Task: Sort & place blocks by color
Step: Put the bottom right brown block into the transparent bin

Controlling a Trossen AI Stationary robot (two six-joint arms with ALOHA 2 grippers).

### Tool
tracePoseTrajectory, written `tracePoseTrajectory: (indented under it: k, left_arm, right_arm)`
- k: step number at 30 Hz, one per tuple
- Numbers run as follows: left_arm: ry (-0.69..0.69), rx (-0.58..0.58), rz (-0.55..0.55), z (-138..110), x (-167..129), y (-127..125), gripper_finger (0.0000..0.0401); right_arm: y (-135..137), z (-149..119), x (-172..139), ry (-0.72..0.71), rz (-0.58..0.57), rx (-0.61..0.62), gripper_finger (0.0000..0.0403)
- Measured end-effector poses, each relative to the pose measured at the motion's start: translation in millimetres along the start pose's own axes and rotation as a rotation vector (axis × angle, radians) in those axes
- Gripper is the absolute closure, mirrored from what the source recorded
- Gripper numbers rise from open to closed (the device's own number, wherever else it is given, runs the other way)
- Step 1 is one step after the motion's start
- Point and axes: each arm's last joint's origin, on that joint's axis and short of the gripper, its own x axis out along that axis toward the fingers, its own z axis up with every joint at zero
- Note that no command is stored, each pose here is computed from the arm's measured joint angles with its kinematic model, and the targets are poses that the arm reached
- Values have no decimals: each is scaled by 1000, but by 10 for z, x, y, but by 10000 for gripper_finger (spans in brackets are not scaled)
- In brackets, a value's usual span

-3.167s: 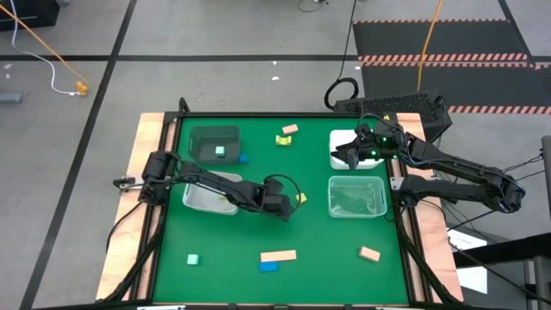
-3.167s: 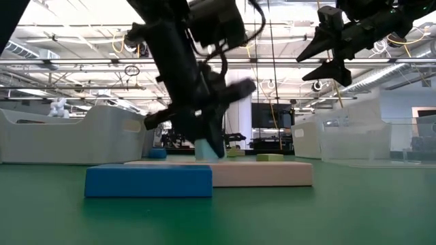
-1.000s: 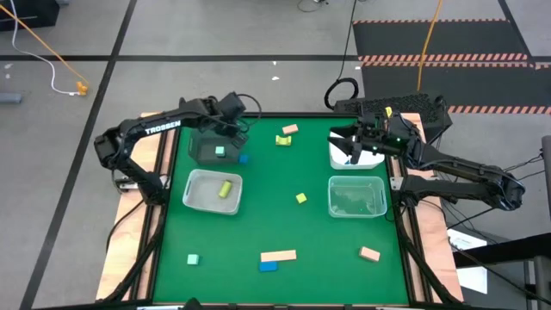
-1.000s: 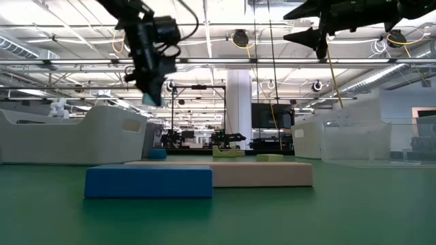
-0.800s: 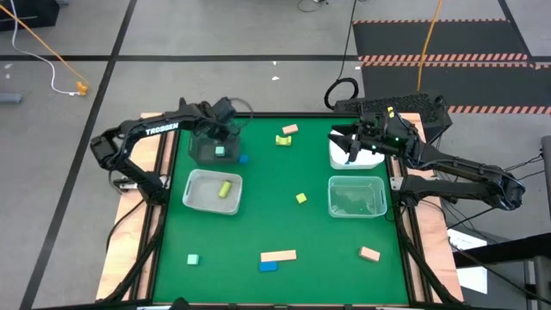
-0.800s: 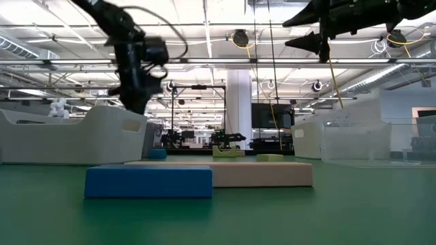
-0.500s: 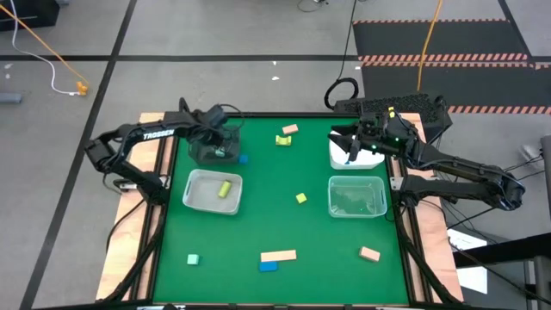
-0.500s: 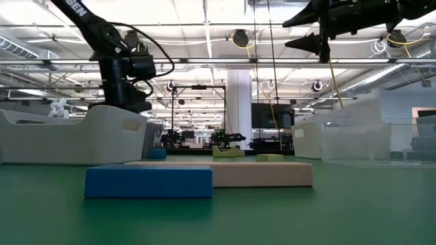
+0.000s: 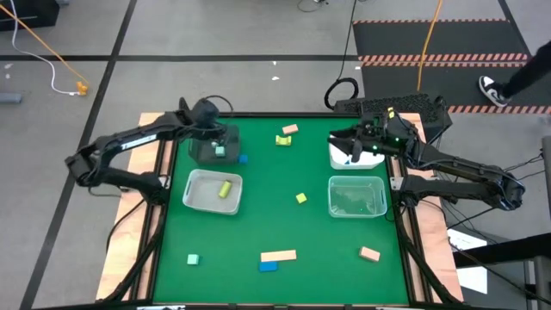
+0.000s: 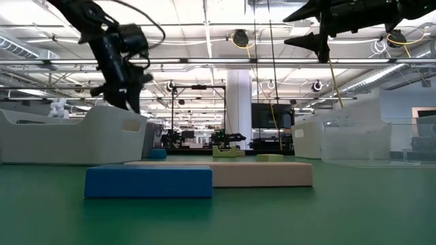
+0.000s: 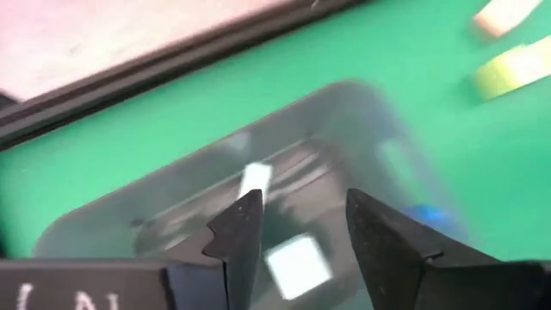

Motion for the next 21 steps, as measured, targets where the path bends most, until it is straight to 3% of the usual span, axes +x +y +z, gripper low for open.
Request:
tracePoseTrajectory:
  k: [5, 13, 21]
  left_arm:
    - [-183, -76, -167, 49, -408, -82, 218]
    - [-505, -120, -441, 94, -998, -254, 217]
    - [-633, -109, -646, 63, -1275, -450, 217]
  right_arm:
    - [85, -129, 11, 172, 119, 153, 160]
    - [292, -494, -28, 575, 219, 379, 161]
    - [501, -904, -211, 974, 193, 449, 161]
